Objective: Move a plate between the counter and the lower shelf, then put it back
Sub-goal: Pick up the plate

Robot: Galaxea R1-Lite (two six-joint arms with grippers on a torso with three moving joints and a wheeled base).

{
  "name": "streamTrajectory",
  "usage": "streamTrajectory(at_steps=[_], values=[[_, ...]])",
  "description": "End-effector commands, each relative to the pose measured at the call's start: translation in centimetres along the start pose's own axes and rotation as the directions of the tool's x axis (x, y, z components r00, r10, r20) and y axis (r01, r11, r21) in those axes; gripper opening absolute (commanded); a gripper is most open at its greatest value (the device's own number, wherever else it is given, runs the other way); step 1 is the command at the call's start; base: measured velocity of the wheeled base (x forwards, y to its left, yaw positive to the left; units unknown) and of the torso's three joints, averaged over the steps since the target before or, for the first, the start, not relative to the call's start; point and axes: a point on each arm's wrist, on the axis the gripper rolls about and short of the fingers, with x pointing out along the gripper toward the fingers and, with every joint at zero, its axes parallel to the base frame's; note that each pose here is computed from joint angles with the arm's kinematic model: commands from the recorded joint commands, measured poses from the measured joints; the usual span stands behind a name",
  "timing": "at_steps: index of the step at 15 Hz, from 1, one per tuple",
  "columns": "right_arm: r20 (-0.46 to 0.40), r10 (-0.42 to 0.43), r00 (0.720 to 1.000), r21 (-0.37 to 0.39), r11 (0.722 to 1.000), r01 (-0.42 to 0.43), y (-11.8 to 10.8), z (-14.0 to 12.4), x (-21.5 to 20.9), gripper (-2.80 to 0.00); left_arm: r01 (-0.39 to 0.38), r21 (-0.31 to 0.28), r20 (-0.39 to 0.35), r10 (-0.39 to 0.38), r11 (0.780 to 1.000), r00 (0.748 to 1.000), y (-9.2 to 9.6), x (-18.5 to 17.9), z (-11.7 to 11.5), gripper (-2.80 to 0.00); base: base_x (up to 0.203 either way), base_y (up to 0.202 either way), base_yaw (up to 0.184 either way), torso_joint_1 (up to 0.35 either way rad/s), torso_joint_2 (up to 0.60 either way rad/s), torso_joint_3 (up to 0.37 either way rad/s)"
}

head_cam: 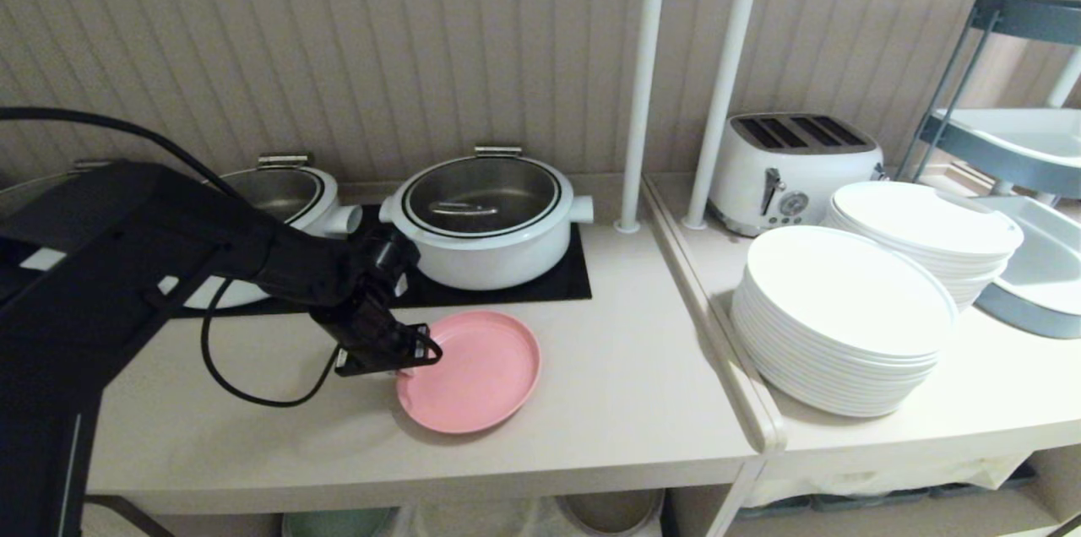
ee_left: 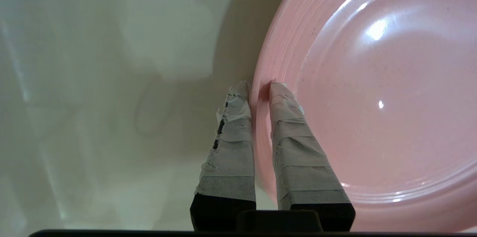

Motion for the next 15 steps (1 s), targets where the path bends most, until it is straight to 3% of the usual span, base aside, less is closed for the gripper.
streamTrajectory(at_steps=[1, 15], values=[[-0.001, 0.000, 1.000, 0.000, 1.000, 0.000, 0.0, 0.0, 0.0, -2.80, 0.006, -0.002, 0.011, -0.006, 1.000, 1.000, 0.0, -0.7, 0.0, -2.80, 0.000, 0.000, 0.000, 0.000, 0.00, 0.000], [-0.001, 0.000, 1.000, 0.000, 1.000, 0.000, 0.0, 0.0, 0.0, -2.80, 0.071, 0.030, -0.036, -0.070, 0.997, 0.997, -0.1, -4.4, -4.0, -2.80, 0.000, 0.000, 0.000, 0.000, 0.00, 0.000]])
